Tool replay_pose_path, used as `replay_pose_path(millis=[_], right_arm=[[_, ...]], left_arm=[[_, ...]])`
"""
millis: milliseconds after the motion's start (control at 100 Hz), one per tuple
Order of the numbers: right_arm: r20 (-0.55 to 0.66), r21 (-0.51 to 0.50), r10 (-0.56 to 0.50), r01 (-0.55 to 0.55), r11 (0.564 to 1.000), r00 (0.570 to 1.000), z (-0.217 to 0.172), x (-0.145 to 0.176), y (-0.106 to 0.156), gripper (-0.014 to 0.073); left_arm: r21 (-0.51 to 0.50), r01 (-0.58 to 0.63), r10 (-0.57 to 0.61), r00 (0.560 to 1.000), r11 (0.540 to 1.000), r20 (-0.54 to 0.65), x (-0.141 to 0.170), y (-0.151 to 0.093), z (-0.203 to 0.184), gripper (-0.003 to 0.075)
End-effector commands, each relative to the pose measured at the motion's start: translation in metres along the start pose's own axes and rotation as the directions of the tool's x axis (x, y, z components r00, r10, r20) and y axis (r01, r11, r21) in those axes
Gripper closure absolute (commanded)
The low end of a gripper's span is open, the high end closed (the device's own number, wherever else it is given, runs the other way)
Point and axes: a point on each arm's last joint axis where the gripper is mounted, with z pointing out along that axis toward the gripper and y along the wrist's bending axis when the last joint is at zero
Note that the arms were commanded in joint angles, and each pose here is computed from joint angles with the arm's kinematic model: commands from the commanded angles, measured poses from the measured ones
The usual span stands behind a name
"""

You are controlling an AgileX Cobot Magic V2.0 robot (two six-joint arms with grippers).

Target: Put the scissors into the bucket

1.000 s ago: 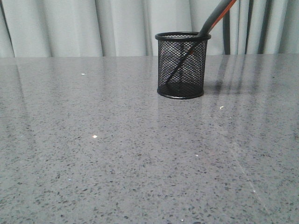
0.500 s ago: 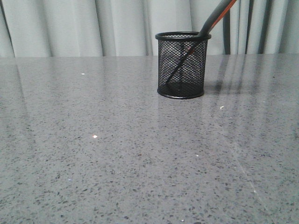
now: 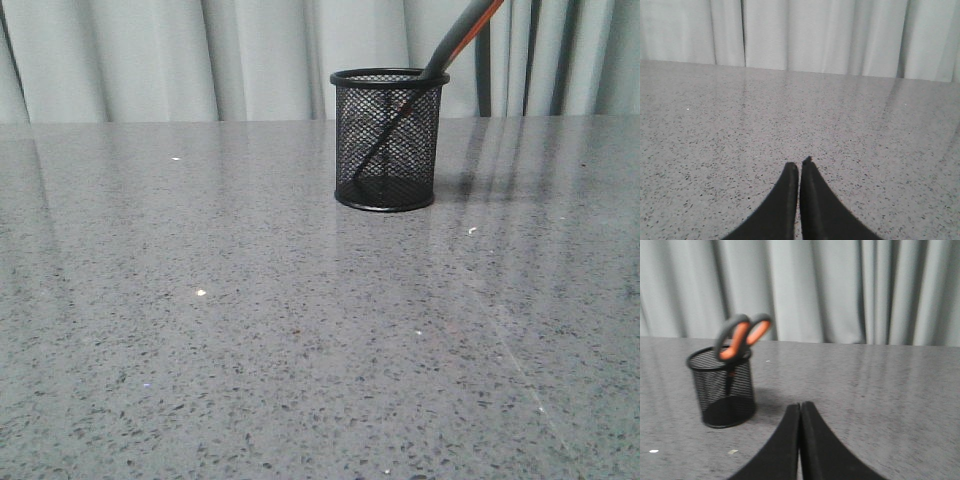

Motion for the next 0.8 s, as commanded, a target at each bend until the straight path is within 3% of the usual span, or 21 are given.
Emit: replay_pose_path(millis=[0,280,310,530,790], right_arm=[[0.105,0.068,-0.014,0.007,0.998,0.994,-0.003,-0.003,-0.005,0.0646],[0.091,0.199,-0.043,0.024,0.980,0.995,-0.027,0.045,-0.012,0.0646],[0.043,0.203,-0.028,0.019,0.979,0.999,-0.026,0.048,-0.012,0.0646],[-0.059,0.212,-0.028,0.040,0.976,0.998,-0.026,0.057,-0.013,0.0646],[-0.057,0.212,-0.029,0.040,0.976,0.998,-0.026,0.057,-0.013,0.0646]], left_arm=[[0.001,0.020,-0.020,0.998,1.000,0.067,0.005,0.001,0.000,0.0740],[0.001,0.020,-0.020,0.998,1.000,0.067,0.005,0.001,0.000,0.0740],[0.001,0.020,-0.020,0.998,1.000,0.067,0.005,0.001,0.000,0.0740],[0.001,0.020,-0.020,0.998,1.000,0.067,0.005,0.001,0.000,0.0740],[0.001,0.020,-0.020,0.998,1.000,0.067,0.005,0.001,0.000,0.0740]])
